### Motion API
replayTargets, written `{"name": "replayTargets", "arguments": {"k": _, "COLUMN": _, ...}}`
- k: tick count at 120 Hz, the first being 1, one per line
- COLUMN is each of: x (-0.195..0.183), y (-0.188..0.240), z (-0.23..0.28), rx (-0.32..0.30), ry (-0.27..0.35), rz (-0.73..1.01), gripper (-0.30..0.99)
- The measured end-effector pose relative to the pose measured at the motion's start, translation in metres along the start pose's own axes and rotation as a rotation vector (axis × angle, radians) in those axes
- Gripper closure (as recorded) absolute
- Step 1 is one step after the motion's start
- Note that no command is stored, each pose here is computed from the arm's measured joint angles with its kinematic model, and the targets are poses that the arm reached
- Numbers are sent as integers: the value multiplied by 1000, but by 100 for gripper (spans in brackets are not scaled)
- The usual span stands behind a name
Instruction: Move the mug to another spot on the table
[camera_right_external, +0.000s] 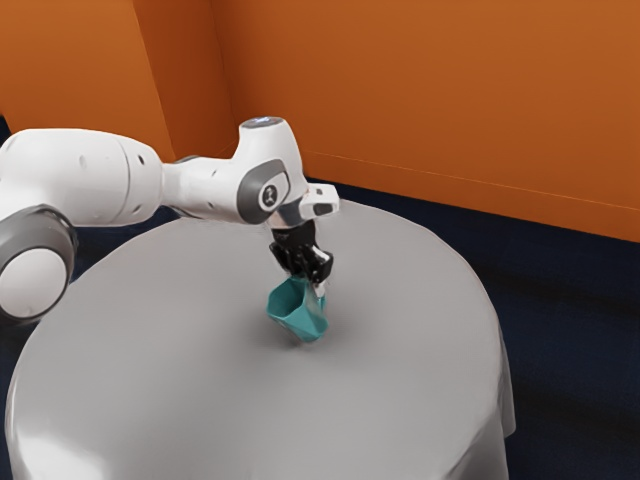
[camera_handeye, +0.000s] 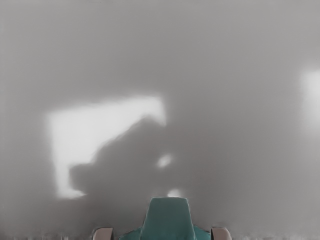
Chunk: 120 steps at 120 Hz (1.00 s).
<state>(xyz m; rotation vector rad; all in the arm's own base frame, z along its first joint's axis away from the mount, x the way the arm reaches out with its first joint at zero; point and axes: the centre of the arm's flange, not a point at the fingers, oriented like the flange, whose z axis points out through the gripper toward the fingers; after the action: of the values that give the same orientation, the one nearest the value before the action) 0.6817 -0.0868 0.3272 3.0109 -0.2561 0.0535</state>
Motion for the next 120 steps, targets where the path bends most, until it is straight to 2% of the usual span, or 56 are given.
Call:
{"name": "replayTargets", "arguments": {"k": 11, "x": -5, "y": -1, "z": -19, "rx": -7, "ry": -15, "rz": -19, "gripper": 57}}
{"name": "replayTargets", "arguments": {"k": 41, "x": -26, "y": -34, "z": -41, "rx": 4, "ry": -130, "rz": -125, "gripper": 60}}
{"name": "replayTargets", "arguments": {"k": 81, "x": -58, "y": -83, "z": -36, "rx": 4, "ry": -324, "rz": -275, "gripper": 62}}
{"name": "replayTargets", "arguments": {"k": 101, "x": -54, "y": -114, "z": -32, "rx": 22, "ry": -361, "rz": -343, "gripper": 61}}
{"name": "replayTargets", "arguments": {"k": 120, "x": -32, "y": -120, "z": -13, "rx": 38, "ry": -385, "rz": -354, "gripper": 62}}
